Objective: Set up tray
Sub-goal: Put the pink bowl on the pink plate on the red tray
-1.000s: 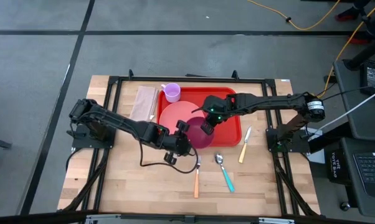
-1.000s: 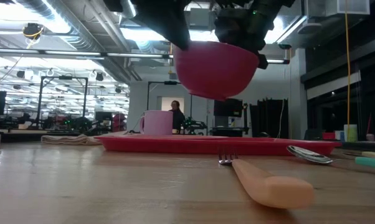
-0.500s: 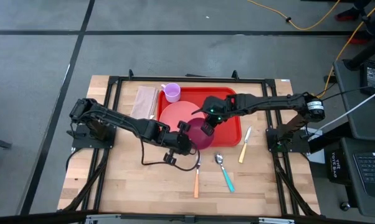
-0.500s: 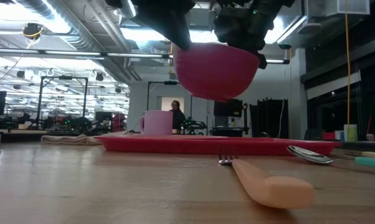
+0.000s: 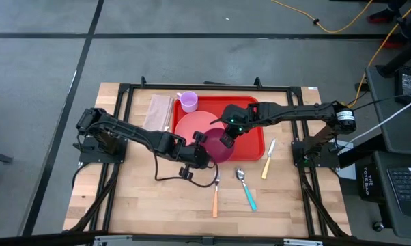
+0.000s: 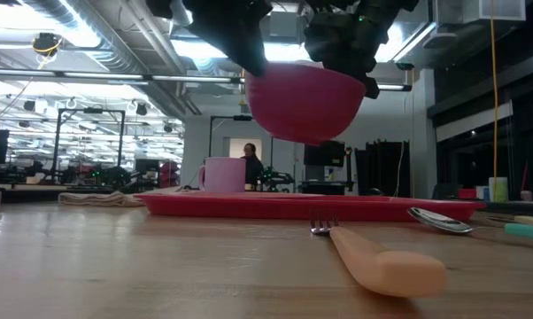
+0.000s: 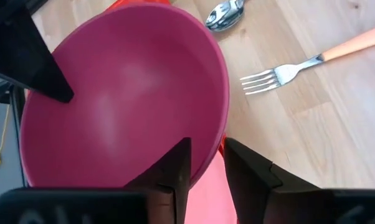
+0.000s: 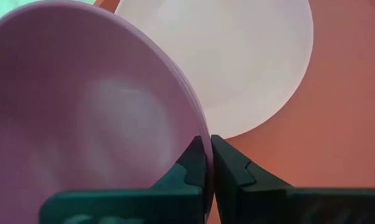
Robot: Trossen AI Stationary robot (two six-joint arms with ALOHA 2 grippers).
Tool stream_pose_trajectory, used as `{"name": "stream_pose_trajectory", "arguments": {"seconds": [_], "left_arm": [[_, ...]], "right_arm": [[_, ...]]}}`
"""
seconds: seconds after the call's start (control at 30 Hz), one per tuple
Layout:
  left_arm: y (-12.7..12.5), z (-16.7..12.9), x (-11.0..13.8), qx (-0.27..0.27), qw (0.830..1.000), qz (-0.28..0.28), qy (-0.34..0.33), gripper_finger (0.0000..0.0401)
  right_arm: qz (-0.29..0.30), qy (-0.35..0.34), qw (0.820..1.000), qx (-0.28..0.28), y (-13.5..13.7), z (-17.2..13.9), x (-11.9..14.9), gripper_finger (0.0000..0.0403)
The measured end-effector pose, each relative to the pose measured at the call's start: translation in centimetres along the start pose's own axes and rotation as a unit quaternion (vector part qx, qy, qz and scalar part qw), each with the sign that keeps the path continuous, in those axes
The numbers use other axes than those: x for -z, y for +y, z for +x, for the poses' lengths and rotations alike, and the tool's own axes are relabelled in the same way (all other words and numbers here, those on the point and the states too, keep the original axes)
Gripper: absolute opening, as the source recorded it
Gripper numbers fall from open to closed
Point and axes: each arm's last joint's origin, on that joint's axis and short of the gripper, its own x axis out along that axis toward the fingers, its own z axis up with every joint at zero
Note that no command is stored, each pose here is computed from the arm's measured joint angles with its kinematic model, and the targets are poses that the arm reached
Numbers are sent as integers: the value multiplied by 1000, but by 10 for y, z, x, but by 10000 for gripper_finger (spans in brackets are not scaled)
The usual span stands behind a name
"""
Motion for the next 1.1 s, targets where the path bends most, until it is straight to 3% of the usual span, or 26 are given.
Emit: {"name": "stream_pose_trajectory", "arguments": {"seconds": [0.57,0.83,1.1], "left_arm": [[-4,22,6,-20,996,52,63,59],[-7,22,6,-13,994,85,62,10],[-19,21,7,-2,991,111,76,3]], "right_arm": [[0,3,1000,0,0,1,0,12],[-10,0,1000,-9,1,1,0,15],[-35,-8,998,-50,4,-3,-5,94]]}}
